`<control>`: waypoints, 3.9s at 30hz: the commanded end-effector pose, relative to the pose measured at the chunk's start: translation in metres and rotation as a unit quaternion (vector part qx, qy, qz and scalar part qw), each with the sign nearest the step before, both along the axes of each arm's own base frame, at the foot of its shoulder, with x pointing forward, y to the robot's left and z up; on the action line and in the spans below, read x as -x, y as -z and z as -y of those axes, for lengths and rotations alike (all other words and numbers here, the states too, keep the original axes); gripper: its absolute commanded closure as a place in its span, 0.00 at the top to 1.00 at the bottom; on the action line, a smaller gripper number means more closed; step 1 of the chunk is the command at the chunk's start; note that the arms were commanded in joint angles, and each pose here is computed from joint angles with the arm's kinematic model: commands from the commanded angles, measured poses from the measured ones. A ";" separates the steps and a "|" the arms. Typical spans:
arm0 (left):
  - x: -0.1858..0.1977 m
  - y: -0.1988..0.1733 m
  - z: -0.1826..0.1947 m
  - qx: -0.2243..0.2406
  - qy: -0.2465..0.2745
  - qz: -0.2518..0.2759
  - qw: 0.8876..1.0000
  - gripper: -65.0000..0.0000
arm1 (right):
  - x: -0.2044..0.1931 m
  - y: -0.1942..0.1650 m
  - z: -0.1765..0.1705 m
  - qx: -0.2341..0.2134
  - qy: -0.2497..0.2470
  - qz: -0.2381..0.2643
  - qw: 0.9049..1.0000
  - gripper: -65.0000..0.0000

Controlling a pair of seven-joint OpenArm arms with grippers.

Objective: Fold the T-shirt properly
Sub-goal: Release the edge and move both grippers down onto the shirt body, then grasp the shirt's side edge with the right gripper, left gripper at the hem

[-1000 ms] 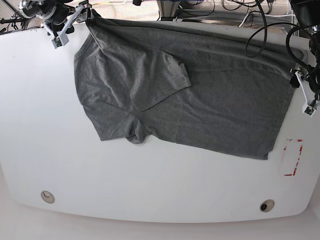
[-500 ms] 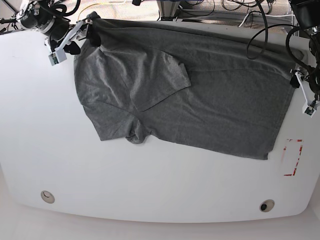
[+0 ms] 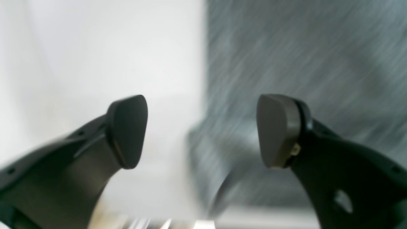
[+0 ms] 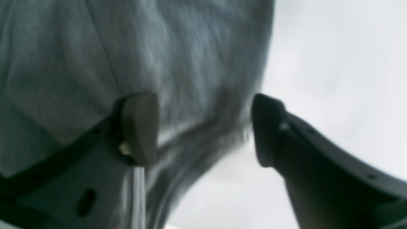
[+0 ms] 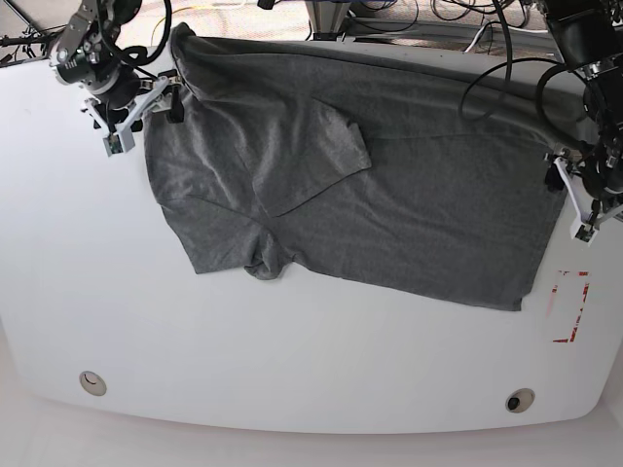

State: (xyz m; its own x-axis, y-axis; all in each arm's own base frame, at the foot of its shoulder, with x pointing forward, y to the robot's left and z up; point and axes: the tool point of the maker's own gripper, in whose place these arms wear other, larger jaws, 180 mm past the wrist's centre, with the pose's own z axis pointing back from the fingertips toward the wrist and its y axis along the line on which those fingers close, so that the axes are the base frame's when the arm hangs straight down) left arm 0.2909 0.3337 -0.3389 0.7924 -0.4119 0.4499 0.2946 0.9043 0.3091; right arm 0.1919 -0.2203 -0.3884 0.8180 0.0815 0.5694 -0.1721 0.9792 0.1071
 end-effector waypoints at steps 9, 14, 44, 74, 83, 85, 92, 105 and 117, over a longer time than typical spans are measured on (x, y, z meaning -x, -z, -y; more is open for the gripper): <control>-0.052 -0.021 0.053 0.033 0.038 0.151 0.987 0.28 | -0.065 -0.017 0.014 0.072 0.017 0.040 0.996 0.18; -0.068 -0.011 0.082 0.048 0.068 0.173 0.981 0.12 | -0.079 -0.005 0.013 0.074 0.015 0.039 0.996 0.19; -0.050 0.035 0.082 0.066 0.043 0.124 0.989 0.10 | -0.117 0.066 0.025 -0.001 0.002 -0.003 1.000 0.19; -0.010 -0.005 0.028 -0.027 -0.023 0.027 0.999 0.75 | -0.184 0.043 0.045 0.030 0.000 0.043 0.999 0.19; 0.023 -0.009 -0.018 -0.023 -0.061 -0.011 0.998 0.75 | -0.176 0.050 0.042 0.025 0.001 0.035 0.999 0.19; 0.030 -0.006 -0.024 -0.006 -0.060 -0.018 0.998 0.75 | -0.175 0.051 0.042 0.024 0.001 0.034 0.999 0.19; 0.053 0.007 -0.031 0.057 -0.043 -0.055 0.996 0.75 | -0.175 0.055 0.030 0.014 -0.002 0.032 0.999 0.19; 0.084 0.039 -0.038 0.105 -0.069 -0.107 0.986 0.75 | -0.171 0.059 0.028 0.012 -0.003 0.028 1.000 0.19; 0.091 0.055 -0.031 0.122 -0.067 -0.120 0.983 0.71 | -0.169 0.060 0.027 0.011 -0.003 0.026 1.000 0.19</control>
State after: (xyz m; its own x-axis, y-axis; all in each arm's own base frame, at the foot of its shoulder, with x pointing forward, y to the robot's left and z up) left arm 0.1898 0.3559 -0.4064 0.9410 -0.1856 0.2830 0.1987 0.9799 -0.0180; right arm 0.3776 -0.2445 -0.4328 0.7195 0.0512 0.6926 -0.1705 0.9798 0.1047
